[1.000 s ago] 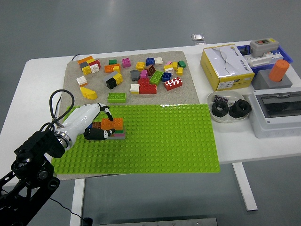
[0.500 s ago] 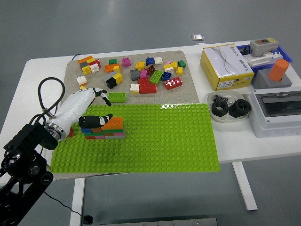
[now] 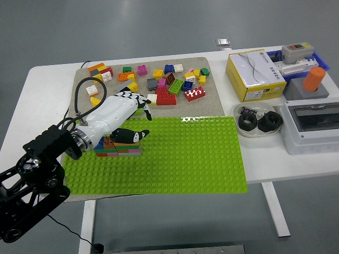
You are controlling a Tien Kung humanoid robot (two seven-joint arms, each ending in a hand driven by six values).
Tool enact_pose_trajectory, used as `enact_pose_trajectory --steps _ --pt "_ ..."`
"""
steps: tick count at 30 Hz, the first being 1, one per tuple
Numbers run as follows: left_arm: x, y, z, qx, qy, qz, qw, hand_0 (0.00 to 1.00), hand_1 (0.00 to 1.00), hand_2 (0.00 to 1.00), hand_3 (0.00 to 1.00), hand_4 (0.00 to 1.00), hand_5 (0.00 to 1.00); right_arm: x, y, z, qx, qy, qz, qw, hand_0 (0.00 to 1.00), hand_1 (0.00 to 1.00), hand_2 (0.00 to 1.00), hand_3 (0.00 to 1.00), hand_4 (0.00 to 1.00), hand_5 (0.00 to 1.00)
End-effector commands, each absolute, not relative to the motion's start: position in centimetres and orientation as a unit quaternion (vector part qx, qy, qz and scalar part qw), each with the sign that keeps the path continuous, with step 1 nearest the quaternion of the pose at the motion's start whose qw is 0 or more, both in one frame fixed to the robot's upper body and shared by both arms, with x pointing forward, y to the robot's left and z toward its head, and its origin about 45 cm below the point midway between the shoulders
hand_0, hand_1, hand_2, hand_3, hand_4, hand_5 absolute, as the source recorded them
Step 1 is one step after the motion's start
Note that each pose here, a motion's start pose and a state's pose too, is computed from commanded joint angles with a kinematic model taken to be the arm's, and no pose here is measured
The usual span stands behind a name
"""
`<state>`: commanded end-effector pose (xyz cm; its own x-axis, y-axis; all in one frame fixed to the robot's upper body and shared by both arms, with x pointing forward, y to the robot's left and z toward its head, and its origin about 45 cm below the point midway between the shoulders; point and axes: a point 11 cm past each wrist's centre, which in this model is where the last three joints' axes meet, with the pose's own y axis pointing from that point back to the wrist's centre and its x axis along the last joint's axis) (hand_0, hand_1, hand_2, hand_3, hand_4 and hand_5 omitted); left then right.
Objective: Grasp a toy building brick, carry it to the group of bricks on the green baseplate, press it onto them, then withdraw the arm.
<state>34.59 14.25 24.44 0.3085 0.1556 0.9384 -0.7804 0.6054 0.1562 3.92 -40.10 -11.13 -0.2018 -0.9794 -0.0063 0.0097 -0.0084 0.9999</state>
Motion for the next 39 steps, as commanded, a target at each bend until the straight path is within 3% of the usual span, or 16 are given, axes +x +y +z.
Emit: enact_pose_trajectory --steps 5,6,15,39 --pt "33.9 10.5 22.4 0.297 -0.477 0.265 0.783 0.946 0.88 0.833 0.541 0.628 0.331 4.2 -40.2 -11.1 0.448 -0.544 -0.55 0.449 0.727 0.673 0.715 0.905 0.724 0.998" --pt "33.8 9.9 22.0 0.296 -0.476 0.254 0.788 0.952 0.885 0.832 0.536 0.583 0.431 4.3 -40.2 -11.1 0.448 -0.543 -0.549 0.45 0.727 0.673 0.715 0.905 0.725 0.998" --pt "33.6 6.8 19.8 0.295 -0.491 0.197 0.796 0.96 0.884 0.83 0.533 0.571 0.448 4.8 -40.4 -10.9 0.452 -0.543 -0.544 0.453 0.727 0.673 0.713 0.903 0.726 0.998" --pt "33.2 6.0 14.6 0.322 -0.498 0.149 0.791 0.967 0.888 0.83 0.531 0.573 0.424 5.3 -40.8 -10.8 0.457 -0.543 -0.535 0.459 0.724 0.672 0.706 0.899 0.727 0.998"
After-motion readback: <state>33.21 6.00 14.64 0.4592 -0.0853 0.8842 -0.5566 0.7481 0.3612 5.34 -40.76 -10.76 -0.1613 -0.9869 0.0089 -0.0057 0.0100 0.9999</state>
